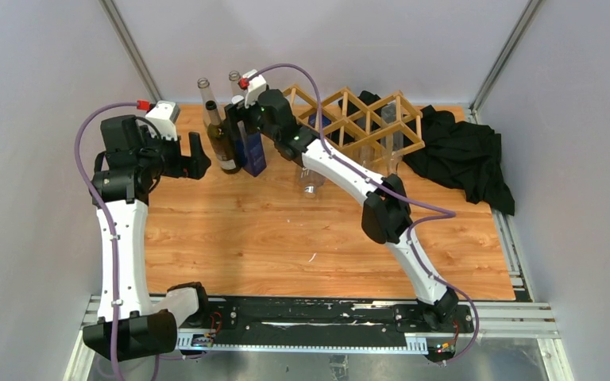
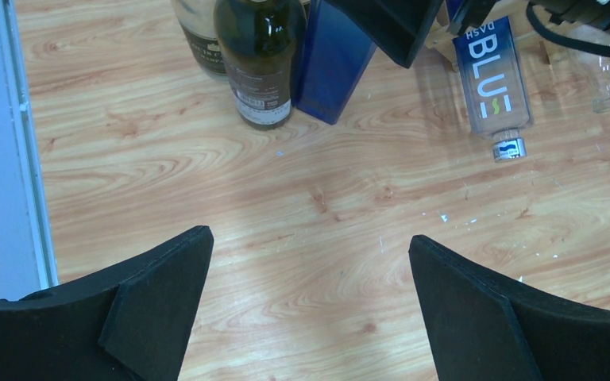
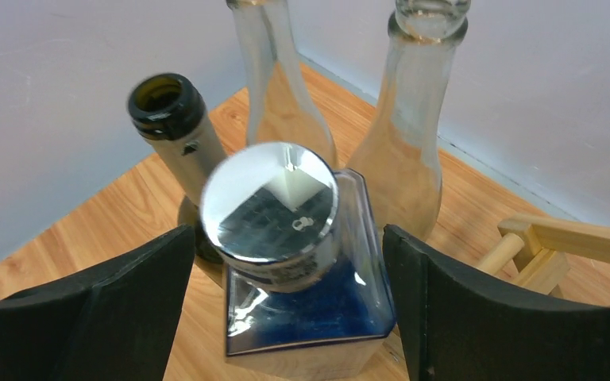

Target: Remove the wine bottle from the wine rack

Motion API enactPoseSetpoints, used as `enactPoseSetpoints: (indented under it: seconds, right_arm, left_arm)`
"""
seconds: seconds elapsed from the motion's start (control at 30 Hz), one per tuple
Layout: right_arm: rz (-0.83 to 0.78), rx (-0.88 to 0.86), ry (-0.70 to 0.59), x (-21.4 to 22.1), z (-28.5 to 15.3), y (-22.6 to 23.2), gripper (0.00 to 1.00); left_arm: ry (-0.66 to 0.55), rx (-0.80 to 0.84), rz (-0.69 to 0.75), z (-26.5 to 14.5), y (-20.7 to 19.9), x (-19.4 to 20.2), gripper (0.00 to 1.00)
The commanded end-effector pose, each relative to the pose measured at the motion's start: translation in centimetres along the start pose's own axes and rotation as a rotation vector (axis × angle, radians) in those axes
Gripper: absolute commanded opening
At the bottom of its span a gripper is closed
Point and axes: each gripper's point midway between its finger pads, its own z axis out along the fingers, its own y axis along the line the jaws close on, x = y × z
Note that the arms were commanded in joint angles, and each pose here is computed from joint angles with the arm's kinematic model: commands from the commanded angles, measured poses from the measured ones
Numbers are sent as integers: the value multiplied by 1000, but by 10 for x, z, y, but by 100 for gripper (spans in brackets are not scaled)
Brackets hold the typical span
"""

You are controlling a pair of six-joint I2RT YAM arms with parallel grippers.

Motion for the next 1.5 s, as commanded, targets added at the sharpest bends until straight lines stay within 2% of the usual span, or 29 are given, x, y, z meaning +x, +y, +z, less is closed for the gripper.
enactPoseSetpoints:
  seconds: [0.0,0.2,0.33,0.43,0.57,0.6,0.7,0.9,1.1,1.47]
  right_arm:
    - [20,-61,-115,-73,-26,17,91]
    - [-6,-16,-87,-92,-58,8,94]
    - [7,67,-48,-106,-103,-5,95]
    - [33,157,11,-100,-146,-23,96]
    - [111,320,127,-67,-211,-66,96]
    - [135,364,193,-44,-229,-80,97]
    - [251,509,248,-11,-294,-130,97]
    - [374,690,297,45,-366,-193,97]
    - [491,774,365,86,-382,-231,95]
    - [610,724,351,116,-351,-263,92]
  left_arm:
    - [-25,1,26,-5,-1,-2,100]
    - [-40,5,27,-8,-3,-8,100]
    - [-40,17,18,-7,-5,-10,100]
    - [-40,21,17,-6,-4,-12,100]
    - [-43,31,16,-5,-6,-14,100]
    - [-45,35,16,-5,-6,-15,100]
    - [-50,58,18,-6,-11,-16,100]
    - [-47,92,9,-4,-16,-15,100]
    - [-42,105,3,-3,-18,-13,100]
    - [-36,101,9,-4,-18,-6,100]
